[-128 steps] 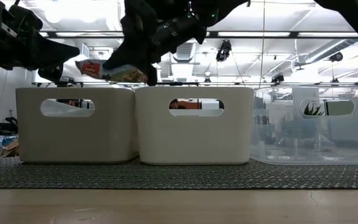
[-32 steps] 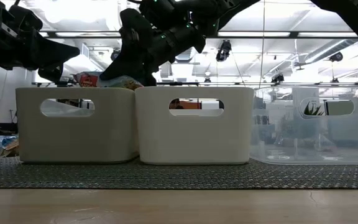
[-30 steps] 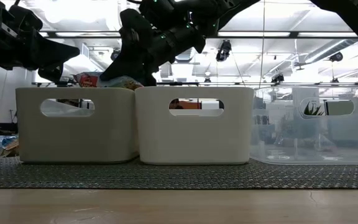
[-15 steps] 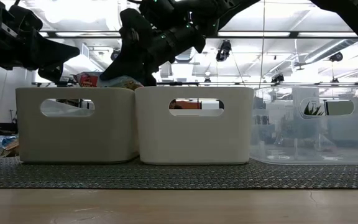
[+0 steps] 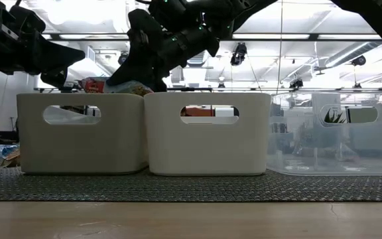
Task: Pick and place Granola Bars by type
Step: Put the red granola bar into the gray bin
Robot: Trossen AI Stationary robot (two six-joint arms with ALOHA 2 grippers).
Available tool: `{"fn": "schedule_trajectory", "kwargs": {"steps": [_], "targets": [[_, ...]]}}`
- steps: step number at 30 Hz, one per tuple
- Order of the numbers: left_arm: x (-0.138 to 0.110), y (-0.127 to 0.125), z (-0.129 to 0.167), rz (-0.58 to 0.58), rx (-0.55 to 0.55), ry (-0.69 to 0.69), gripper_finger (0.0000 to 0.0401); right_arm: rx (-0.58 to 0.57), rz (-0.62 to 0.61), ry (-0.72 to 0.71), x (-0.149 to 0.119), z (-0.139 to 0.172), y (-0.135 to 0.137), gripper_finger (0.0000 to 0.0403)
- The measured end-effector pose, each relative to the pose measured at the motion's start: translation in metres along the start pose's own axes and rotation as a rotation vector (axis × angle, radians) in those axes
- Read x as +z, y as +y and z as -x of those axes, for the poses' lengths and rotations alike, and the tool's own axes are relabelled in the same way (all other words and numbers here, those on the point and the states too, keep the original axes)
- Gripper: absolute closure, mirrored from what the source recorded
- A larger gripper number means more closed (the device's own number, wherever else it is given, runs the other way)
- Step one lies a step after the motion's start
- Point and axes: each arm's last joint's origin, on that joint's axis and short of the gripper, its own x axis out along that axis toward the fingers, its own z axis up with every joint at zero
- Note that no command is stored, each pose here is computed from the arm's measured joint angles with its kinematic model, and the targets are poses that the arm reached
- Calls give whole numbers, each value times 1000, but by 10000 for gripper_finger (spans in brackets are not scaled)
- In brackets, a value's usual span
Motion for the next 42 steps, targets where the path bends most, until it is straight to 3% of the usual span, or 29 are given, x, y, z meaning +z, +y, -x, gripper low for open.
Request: {"fn": "schedule_trajectory", "kwargs": {"steps": [42], "targets": [[0,0,0,0,0,-1,401,7,30,0,0,0,0,344]]}}
